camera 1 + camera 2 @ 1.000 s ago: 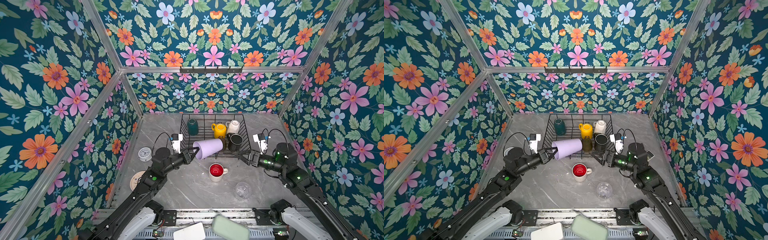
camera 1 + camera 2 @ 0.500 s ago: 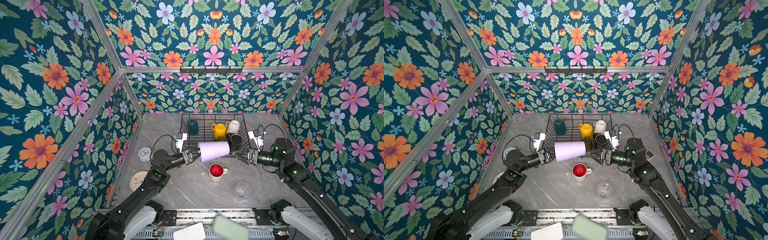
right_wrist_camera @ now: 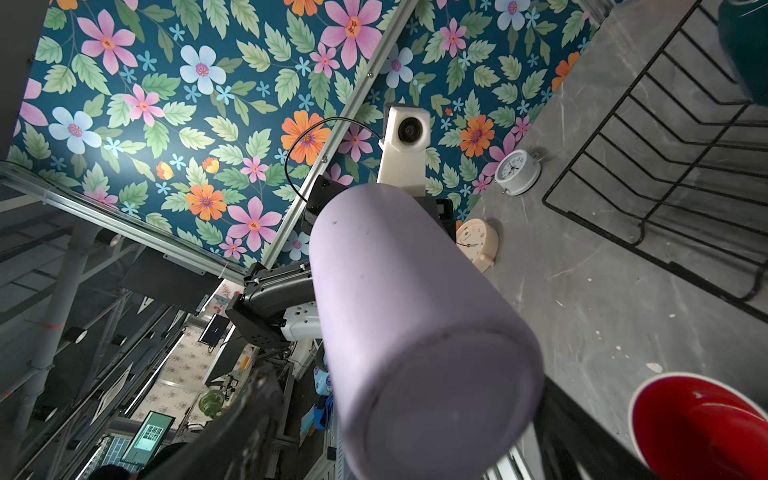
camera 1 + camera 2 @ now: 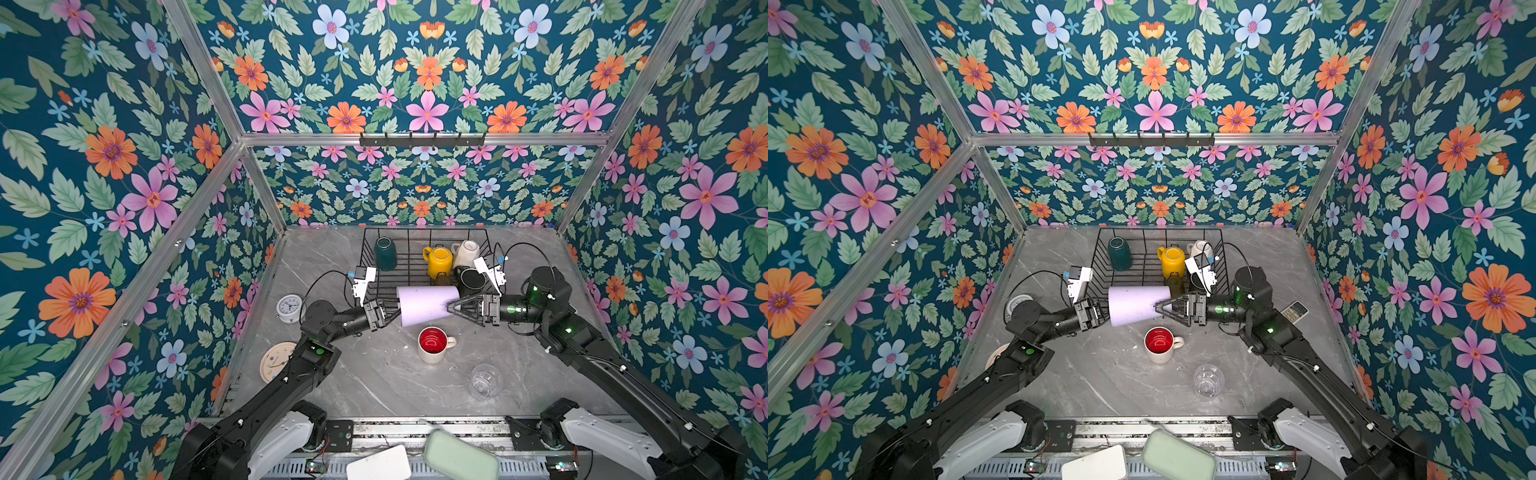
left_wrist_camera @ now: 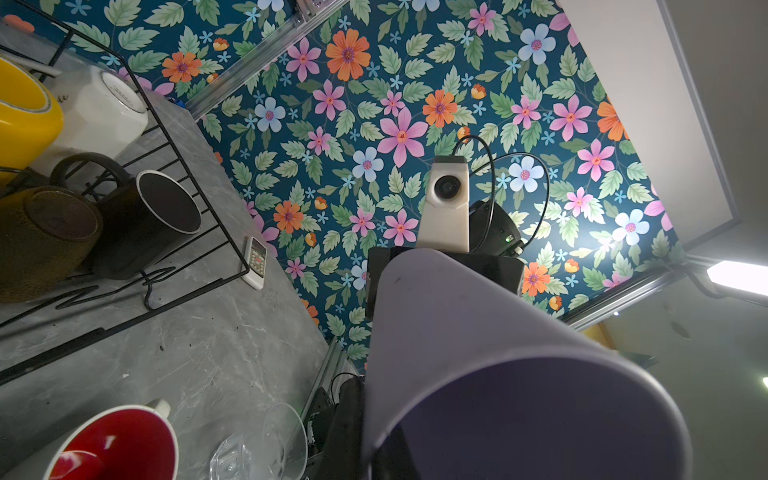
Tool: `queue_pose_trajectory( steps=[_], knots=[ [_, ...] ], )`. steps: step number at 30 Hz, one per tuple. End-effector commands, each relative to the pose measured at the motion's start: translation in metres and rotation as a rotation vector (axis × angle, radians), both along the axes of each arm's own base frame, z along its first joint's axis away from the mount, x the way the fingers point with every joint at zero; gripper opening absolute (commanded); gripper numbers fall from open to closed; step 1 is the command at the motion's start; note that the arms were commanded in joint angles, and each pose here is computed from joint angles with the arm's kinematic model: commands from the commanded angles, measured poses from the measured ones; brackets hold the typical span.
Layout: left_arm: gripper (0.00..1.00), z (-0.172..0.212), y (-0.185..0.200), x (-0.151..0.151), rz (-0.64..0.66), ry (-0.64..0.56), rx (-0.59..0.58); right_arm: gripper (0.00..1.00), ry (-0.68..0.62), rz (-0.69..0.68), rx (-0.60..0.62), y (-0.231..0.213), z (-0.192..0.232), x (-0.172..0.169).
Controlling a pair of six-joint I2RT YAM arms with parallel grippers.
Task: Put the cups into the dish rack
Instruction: 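Grasp the lavender cup base with the right gripper while left holds it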
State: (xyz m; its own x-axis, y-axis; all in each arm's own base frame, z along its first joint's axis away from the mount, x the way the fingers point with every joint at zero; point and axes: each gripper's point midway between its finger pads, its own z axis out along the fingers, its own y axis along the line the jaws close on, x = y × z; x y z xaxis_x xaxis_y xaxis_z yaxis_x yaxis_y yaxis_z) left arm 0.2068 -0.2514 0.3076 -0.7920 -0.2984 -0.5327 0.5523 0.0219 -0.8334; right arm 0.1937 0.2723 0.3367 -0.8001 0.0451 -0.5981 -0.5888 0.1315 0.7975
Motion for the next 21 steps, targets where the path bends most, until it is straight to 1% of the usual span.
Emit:
queue_pose_trajectory(
  steps=[1,8,21],
  knots=[
    [0.00,0.012,0.000,-0.005,-0.022,-0.046,-0.027,0.92,-0.038,0.022,0.039,0.009,0.012,0.001],
    [0.00,0.012,0.001,-0.007,-0.029,-0.045,-0.029,0.89,-0.028,0.060,0.041,0.024,0.013,0.003],
    [0.00,0.016,0.000,-0.006,-0.031,-0.045,-0.035,0.80,0.034,0.085,0.017,0.034,-0.002,0.004]
  ],
)
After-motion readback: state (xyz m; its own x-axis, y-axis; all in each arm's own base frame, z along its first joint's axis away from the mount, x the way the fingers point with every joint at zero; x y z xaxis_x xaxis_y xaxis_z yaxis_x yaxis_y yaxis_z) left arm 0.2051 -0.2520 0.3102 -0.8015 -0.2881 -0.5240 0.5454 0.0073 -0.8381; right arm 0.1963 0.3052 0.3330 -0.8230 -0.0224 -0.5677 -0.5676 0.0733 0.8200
